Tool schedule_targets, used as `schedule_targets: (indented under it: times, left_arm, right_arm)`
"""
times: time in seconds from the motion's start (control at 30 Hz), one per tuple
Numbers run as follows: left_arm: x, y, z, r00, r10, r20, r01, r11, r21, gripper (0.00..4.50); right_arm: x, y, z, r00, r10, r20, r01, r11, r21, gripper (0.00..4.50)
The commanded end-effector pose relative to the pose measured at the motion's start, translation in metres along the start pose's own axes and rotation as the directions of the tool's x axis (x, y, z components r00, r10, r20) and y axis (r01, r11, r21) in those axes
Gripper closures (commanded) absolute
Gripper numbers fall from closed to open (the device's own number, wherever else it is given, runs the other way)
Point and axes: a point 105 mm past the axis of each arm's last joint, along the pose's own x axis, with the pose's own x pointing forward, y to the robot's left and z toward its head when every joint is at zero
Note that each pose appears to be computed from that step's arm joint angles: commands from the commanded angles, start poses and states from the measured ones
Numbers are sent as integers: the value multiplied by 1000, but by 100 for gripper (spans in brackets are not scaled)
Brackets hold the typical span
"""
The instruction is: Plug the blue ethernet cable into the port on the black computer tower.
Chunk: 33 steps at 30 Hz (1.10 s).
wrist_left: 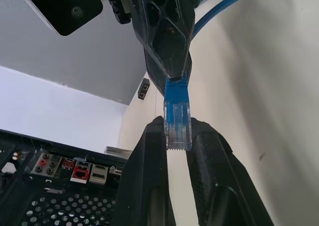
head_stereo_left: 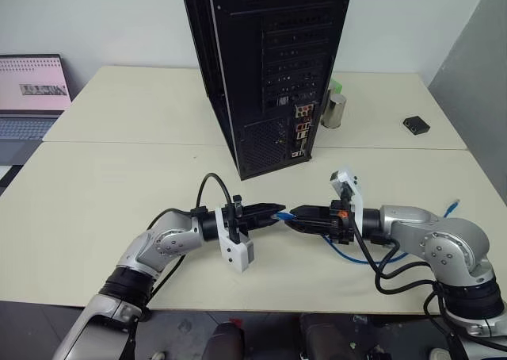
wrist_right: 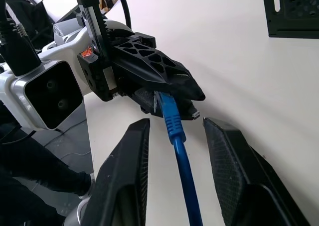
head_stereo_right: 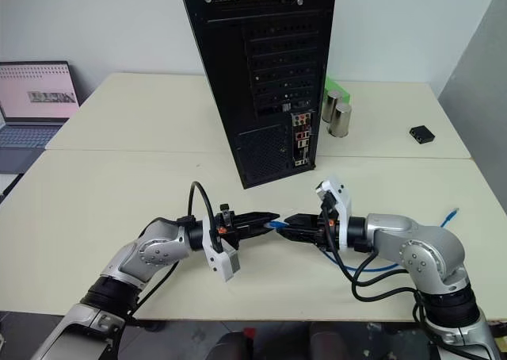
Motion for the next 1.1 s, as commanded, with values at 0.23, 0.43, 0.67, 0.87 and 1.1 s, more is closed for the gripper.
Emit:
schedule_targets:
  times: [0.23,0.43,0.67,0.87,1.1]
  left_arm:
    - [2,8,4,999,25,24,-26,999,30,422]
    - [2,6,6,999,22,28,-23,999,28,422]
    - [3,2,6,999,11,35,-11,1000,7,422]
    - [2,3,9,997,31,68,-27,998,-62,351]
    - [-8,8,-15,995,83,-60,-97,947,-306,228]
  right_arm:
    - [-1,1,3,1000,22,14,-22,1000,2,291]
    - [-1,2,4,999,29,22,-30,1000,9,417]
    - [-1,3,3,999,39,17,-39,999,15,450]
    - [-3,4,3,999,52,14,-53,998,30,450]
    - [-21,-8,7,999,-32,43,31,999,27,450]
